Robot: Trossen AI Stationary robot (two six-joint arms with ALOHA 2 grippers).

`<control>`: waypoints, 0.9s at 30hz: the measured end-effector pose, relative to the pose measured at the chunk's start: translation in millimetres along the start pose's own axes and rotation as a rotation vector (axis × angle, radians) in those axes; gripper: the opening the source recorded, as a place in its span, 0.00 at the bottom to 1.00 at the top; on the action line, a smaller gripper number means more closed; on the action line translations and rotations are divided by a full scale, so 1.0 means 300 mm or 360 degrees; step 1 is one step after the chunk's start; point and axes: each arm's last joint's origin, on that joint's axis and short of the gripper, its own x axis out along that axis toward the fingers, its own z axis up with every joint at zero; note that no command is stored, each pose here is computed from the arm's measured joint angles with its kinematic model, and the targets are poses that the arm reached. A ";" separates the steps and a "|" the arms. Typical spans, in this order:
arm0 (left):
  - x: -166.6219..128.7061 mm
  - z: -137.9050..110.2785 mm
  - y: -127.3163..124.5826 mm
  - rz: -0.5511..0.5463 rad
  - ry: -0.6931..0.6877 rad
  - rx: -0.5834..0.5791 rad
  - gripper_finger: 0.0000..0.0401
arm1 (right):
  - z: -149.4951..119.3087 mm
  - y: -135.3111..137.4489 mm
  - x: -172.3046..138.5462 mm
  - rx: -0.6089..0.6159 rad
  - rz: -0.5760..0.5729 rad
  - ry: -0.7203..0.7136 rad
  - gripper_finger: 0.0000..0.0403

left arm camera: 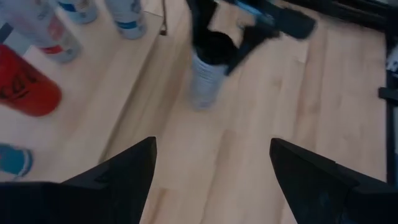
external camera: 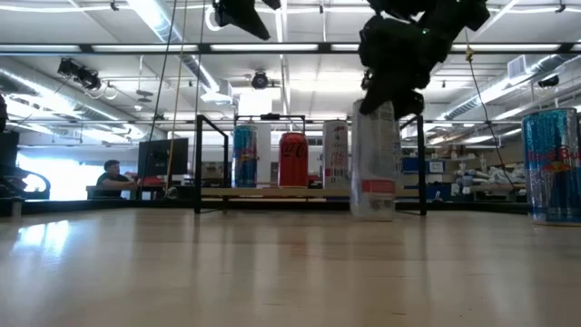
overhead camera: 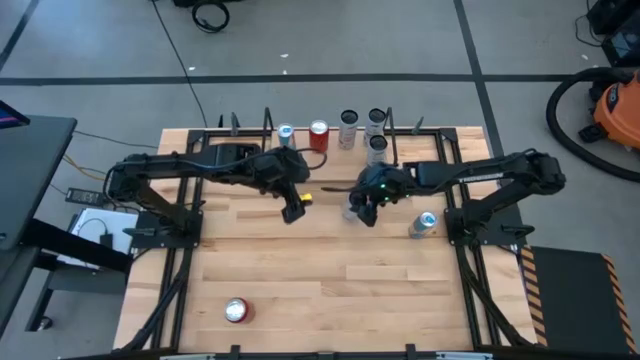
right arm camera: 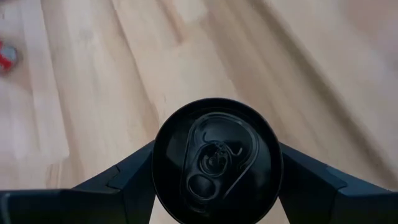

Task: Place canned beverage on shelf
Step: Put the white-pink soda can on the shelf aligned with the other white-pink soda can

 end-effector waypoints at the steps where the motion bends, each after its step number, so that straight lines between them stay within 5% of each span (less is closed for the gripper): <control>1: 0.001 0.001 0.007 0.0009 0.0003 -0.0007 0.79 | -0.006 0.000 0.013 -0.0001 -0.0005 0.0035 0.68; 14: 0.001 0.000 0.017 0.0025 0.0018 -0.0016 0.79 | -0.016 0.027 0.020 -0.0091 0.0028 0.0046 0.69; 21: 0.001 -0.002 0.018 0.0026 0.0030 -0.0015 0.79 | -0.016 0.039 0.009 -0.0090 0.0052 0.0022 0.87; 27: 0.001 -0.002 0.018 0.0025 0.0030 0.0050 0.79 | -0.013 0.039 0.008 -0.0086 0.0058 0.0007 0.92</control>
